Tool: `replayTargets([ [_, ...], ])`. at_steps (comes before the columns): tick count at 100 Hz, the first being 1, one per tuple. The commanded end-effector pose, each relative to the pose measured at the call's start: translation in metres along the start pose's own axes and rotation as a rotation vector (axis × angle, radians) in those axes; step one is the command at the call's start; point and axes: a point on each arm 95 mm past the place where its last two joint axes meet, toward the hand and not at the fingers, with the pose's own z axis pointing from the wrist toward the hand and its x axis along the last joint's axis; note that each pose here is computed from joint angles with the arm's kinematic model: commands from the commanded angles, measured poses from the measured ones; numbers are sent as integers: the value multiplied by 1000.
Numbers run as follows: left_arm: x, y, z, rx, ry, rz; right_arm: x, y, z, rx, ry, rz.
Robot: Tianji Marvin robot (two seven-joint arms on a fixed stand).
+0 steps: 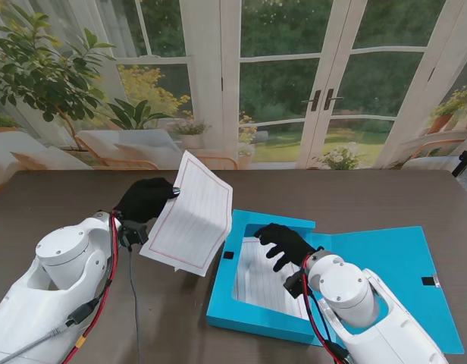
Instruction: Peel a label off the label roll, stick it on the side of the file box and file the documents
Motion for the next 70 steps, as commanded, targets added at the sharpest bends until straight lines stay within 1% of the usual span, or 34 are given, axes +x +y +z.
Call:
replayTargets([
  [1,7,16,0,-49,29,-12,0,-1,0,23,-4,33],
  [12,13,28,0,-77,51,-22,-1,-2,1,36,-9,60],
  [38,21,52,-1,-141,77,-48,1,-7,3,70,-9,166],
  [56,21,63,-1,-177,82,-57,5,-11,5,87,7,263],
  [70,18,67,0,-188,74,-57,9,-14,4,86,42,338],
])
